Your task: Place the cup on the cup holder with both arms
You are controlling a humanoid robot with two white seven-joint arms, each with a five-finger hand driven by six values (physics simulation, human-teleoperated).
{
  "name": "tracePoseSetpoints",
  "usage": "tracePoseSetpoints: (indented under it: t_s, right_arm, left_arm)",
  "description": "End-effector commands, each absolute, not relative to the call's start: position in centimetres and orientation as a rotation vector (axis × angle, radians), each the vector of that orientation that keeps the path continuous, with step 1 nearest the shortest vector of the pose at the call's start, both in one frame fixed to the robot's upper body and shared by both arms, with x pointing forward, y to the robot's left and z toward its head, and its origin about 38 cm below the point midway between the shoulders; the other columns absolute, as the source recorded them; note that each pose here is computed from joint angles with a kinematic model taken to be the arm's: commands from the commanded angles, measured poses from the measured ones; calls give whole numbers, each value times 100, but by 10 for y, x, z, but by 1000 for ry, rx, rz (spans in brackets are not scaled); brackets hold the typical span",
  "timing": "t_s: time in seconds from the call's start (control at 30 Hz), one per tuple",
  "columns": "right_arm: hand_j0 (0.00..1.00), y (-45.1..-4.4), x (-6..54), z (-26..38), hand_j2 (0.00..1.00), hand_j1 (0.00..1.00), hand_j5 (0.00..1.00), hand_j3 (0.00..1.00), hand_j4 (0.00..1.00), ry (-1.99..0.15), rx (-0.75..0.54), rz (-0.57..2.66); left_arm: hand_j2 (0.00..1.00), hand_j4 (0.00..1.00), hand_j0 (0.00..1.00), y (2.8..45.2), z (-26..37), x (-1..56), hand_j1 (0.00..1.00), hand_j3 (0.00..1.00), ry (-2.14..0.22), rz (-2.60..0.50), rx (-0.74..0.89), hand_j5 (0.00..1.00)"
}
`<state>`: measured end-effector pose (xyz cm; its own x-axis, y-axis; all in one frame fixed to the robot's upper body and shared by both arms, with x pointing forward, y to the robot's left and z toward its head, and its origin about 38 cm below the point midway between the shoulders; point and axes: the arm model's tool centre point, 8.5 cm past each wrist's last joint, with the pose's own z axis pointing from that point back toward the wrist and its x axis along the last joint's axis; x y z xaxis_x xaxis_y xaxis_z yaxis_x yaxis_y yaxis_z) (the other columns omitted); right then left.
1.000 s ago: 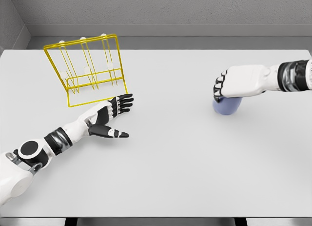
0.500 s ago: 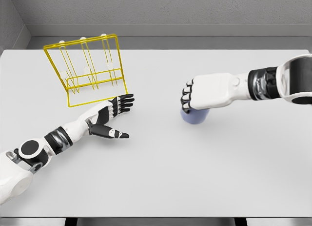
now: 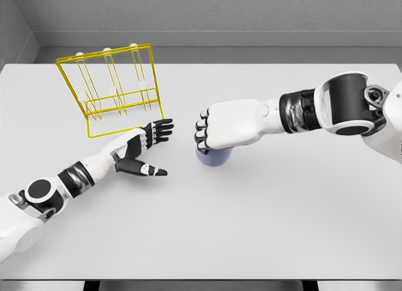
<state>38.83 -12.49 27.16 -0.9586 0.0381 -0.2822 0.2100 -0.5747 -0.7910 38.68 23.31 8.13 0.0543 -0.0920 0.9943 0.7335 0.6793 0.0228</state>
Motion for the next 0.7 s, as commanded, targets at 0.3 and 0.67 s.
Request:
tracePoseSetpoints:
  t_s: [0.3, 0.67]
  right_arm:
    - [64, -107, 382, 264, 64, 64, 64, 64, 64, 1390, 366, -2646]
    - [100, -112, 386, 267, 100, 100, 100, 100, 100, 1387, 399, -2652]
  left_arm:
    - [100, 100, 100, 234, 82, 388, 100, 100, -1388, -677, -583, 100]
    - [100, 100, 100, 235, 81, 388, 100, 100, -1384, -674, -579, 100]
